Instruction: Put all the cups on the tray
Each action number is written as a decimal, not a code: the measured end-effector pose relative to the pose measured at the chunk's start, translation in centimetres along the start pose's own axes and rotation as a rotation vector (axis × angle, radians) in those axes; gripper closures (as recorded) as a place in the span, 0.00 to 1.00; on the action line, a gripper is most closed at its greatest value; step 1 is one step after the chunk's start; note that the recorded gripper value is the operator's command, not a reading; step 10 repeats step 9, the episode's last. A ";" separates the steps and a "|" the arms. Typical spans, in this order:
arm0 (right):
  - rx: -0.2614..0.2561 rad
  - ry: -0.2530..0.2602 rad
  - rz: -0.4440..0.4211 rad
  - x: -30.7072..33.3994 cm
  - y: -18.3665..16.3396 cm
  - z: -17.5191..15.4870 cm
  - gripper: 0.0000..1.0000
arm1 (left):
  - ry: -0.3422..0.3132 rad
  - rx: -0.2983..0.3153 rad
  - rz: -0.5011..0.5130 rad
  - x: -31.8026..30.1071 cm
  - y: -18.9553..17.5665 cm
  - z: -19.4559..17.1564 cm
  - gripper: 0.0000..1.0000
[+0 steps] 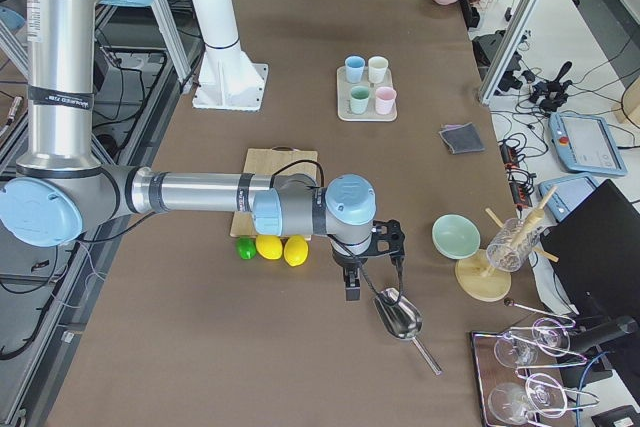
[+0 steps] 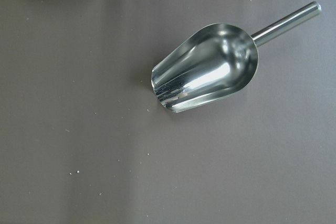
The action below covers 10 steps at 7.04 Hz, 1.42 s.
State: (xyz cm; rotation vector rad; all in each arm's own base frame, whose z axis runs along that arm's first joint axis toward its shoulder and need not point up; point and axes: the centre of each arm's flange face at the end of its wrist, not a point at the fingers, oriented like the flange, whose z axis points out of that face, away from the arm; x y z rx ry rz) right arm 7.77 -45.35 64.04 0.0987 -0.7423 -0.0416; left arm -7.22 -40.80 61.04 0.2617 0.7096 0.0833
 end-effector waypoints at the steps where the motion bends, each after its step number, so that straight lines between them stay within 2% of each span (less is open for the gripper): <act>1: -0.007 0.000 0.001 -0.1 -0.1 0.2 0.00 | 0.002 -0.002 -0.015 -0.1 -0.1 0.2 0.02; 5: -0.055 0.003 0.000 -2.0 -2.3 0.5 0.00 | 0.003 0.005 -0.055 0.2 -0.9 0.0 0.02; 10: -0.055 0.005 -0.002 -2.0 -2.4 0.4 0.00 | 0.003 0.004 -0.058 0.0 -1.5 0.3 0.02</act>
